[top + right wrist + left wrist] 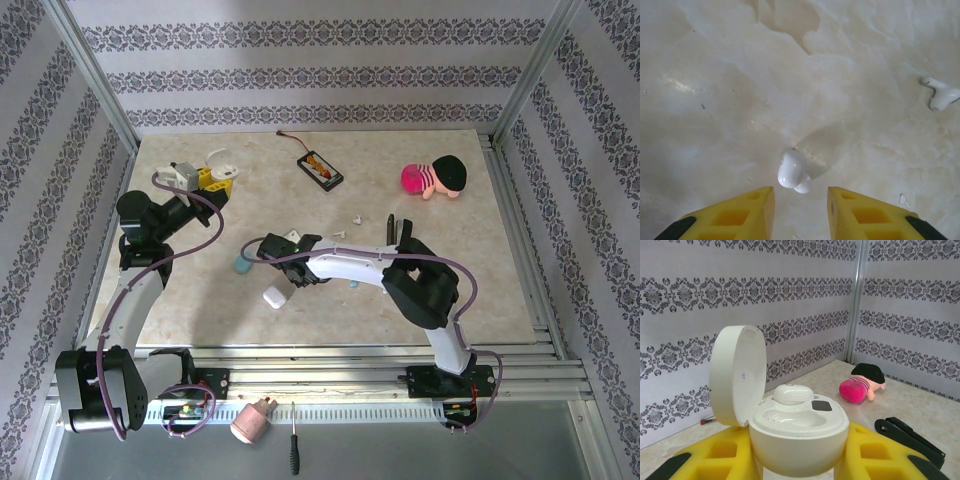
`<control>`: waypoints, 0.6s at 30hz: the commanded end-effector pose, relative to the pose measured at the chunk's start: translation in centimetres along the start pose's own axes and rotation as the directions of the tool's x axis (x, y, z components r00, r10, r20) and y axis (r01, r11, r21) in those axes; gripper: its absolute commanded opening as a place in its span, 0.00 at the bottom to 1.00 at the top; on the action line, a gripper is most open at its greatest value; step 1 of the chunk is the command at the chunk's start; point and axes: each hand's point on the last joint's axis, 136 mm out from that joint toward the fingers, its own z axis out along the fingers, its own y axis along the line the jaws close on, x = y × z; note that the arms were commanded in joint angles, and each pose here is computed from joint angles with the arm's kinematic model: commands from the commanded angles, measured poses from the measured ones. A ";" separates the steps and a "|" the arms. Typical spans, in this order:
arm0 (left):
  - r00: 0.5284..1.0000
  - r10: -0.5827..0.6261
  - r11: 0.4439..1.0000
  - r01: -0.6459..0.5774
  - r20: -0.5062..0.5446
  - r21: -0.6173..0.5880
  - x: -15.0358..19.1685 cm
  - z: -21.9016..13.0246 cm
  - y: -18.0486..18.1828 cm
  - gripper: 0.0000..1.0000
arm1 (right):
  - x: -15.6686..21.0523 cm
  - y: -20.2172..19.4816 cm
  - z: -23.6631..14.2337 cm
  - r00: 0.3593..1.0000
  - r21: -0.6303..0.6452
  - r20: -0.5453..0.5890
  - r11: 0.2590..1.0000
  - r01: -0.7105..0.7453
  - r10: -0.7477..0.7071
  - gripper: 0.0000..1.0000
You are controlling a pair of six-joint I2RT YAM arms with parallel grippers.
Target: Insert the wireless bluetooth earbuds into the charging case
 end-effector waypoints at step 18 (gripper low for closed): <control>0.996 0.052 0.998 -0.053 0.073 0.017 -3.0 -0.3 -0.4 0.23 | 0.1 1.1 1.7 0.987 0.080 -0.054 0.985 0.153 -0.149 0.25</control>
